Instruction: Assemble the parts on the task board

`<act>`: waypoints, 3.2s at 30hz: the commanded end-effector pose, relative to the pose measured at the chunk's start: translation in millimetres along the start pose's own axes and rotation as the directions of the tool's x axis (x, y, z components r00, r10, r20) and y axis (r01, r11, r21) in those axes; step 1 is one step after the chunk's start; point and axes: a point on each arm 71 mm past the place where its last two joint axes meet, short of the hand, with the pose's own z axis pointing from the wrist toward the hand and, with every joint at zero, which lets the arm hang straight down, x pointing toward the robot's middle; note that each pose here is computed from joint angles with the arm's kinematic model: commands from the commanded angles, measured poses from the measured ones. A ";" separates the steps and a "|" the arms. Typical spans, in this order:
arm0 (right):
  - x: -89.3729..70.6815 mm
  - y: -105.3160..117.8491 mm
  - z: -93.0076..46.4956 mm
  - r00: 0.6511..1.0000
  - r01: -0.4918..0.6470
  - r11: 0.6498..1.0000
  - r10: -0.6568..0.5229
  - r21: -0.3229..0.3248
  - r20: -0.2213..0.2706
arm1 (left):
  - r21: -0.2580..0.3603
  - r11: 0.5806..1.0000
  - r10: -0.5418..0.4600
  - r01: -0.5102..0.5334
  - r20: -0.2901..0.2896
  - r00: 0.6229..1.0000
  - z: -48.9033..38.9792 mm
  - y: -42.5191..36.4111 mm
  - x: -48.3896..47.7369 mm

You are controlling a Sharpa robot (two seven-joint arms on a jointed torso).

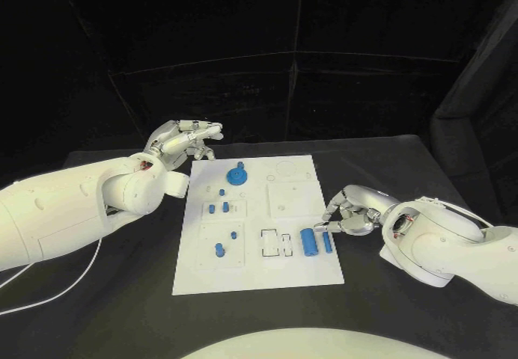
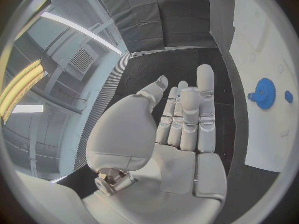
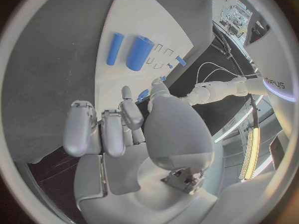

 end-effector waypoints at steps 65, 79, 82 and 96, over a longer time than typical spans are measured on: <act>47.0 36.9 1.0 0.983 -0.182 0.983 0.182 0.011 0.006 | -0.008 1.000 -0.008 0.008 -0.005 1.000 -3.8 2.6 -2.9; 63.0 55.9 14.6 0.984 -0.161 0.986 0.164 0.035 -0.073 | -0.009 1.000 -0.009 0.009 -0.010 1.000 -3.0 3.0 -0.9; 65.0 58.5 17.3 0.985 -0.154 0.987 0.157 0.041 -0.076 | -0.009 1.000 -0.009 0.009 -0.009 1.000 -2.9 3.0 -0.8; 70.5 70.6 27.5 0.989 -0.135 0.990 0.137 0.041 -0.059 | -0.011 1.000 -0.009 0.009 -0.011 1.000 -2.7 3.0 0.4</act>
